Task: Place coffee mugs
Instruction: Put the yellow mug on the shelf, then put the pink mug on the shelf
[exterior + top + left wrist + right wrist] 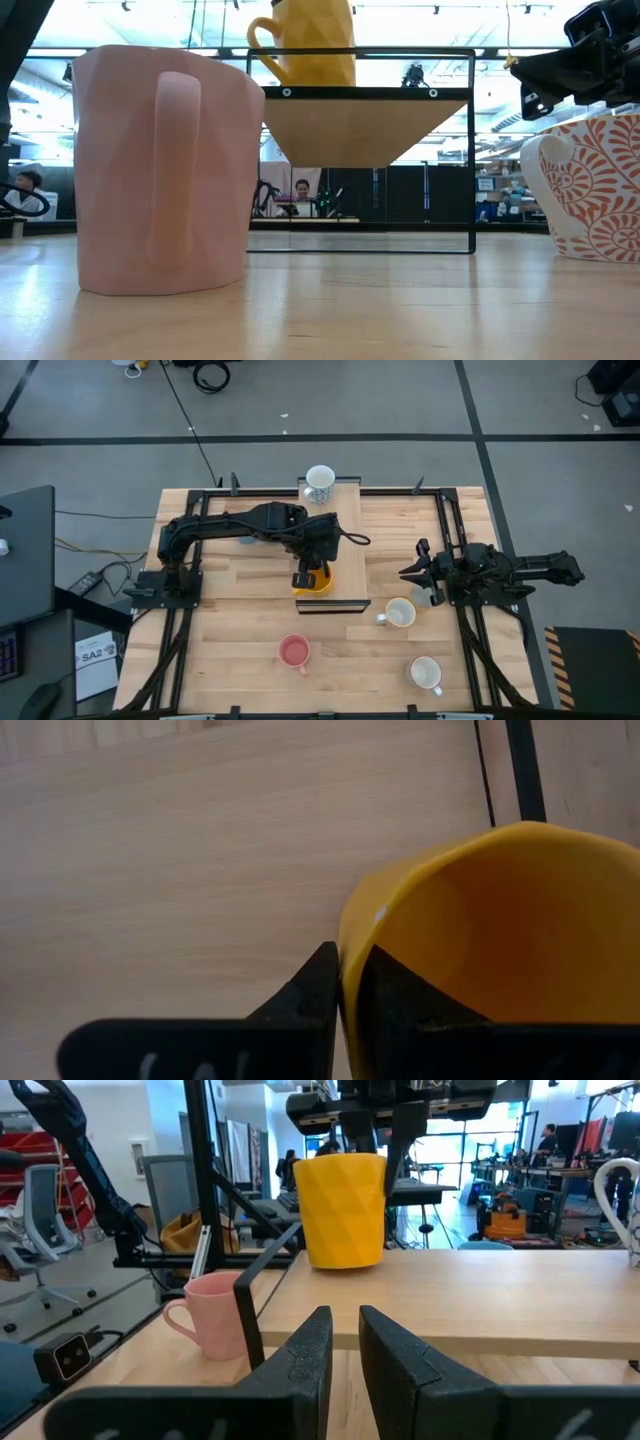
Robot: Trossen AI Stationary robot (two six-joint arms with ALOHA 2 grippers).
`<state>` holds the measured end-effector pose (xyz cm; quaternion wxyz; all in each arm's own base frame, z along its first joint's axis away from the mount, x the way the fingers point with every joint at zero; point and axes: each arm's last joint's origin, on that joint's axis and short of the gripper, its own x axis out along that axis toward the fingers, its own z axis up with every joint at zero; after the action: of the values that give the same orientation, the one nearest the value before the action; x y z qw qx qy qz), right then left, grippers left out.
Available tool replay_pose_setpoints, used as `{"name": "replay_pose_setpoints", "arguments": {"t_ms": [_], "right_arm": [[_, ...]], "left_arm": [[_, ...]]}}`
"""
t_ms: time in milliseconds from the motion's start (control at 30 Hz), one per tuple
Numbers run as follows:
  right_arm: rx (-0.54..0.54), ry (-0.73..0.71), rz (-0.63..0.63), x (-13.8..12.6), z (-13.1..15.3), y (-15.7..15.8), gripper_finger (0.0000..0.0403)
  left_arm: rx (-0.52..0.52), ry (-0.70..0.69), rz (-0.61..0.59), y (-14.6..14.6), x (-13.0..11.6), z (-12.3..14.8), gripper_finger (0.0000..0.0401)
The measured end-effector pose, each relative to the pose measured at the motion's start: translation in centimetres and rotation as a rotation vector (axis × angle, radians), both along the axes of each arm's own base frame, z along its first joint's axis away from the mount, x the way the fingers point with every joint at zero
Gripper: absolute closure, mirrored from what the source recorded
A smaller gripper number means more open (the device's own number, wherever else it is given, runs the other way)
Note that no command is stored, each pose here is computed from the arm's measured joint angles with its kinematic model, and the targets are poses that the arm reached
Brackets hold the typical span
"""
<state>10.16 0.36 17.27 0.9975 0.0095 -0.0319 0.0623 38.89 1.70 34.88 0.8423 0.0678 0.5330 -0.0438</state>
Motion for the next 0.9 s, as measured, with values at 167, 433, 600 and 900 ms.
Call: {"name": "replay_pose_setpoints", "arguments": {"t_ms": [167, 433, 600, 900], "right_arm": [[0.000, 0.000, 0.000, 0.00, 0.00, 0.00, 0.0342], [0.000, 0.000, 0.000, 0.00, 0.00, 0.00, 0.0342], [0.000, 0.001, 0.000, 0.00, -0.01, 0.00, 0.0342], [0.000, 0.001, 0.000, 0.00, -0.01, 0.00, 0.0342]], "left_arm": [[0.001, 0.000, 0.001, 0.00, 0.00, 0.00, 0.0360], [0.001, 0.000, 0.000, 0.00, 0.00, 0.00, 0.0354], [0.003, -0.003, 0.000, 0.01, 0.02, 0.01, 0.0323], [0.001, -0.006, 0.000, -0.01, 0.05, 0.02, 0.0264]]}}
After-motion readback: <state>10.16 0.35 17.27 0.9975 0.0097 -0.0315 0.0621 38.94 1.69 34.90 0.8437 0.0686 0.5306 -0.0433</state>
